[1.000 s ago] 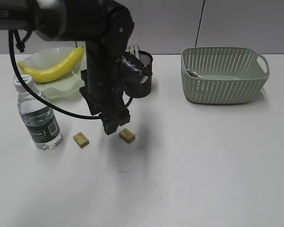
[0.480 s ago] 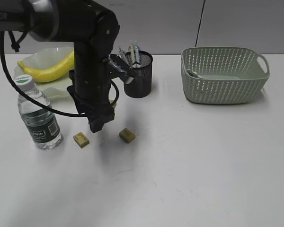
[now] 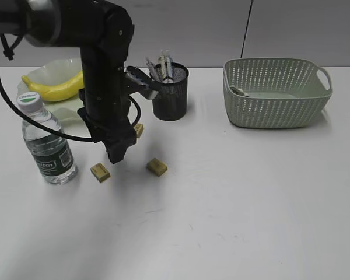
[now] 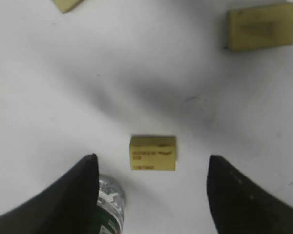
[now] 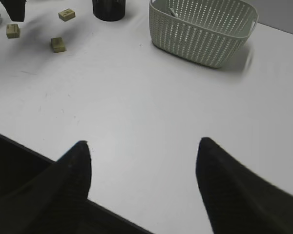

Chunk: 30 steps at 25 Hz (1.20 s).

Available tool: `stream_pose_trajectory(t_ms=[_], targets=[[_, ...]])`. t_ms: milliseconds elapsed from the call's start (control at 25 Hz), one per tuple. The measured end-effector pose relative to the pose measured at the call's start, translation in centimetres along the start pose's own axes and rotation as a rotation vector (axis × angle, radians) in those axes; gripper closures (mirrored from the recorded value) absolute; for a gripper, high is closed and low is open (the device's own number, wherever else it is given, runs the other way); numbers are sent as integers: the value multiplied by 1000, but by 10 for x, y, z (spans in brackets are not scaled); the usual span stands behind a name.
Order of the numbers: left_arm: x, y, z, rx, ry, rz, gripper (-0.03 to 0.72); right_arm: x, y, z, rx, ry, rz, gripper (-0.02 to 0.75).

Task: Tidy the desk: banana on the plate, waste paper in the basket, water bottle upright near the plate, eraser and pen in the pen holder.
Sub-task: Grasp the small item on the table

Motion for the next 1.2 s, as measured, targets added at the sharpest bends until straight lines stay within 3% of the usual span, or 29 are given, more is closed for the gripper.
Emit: stream_pose_trajectory(t_ms=[480, 640, 1200], targets=[[7, 4, -5, -9, 40, 22, 174, 0, 0, 0, 0, 0, 0, 205], [17, 13, -3, 13, 11, 73, 174, 0, 0, 0, 0, 0, 0, 205], [19, 14, -2, 29, 0, 80, 177, 0, 0, 0, 0, 0, 0, 205]])
Point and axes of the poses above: a point on each arm's last joint axis where the gripper is mounted, x pointing out along that axis toward the gripper, z along the wrist's bending axis when the last joint is at zero, y = z × x, the point moved 2 cm from there along x, pointing out along that axis toward the gripper, and after that the axes turned 8 degrees about -x, right-handed, at the moved point
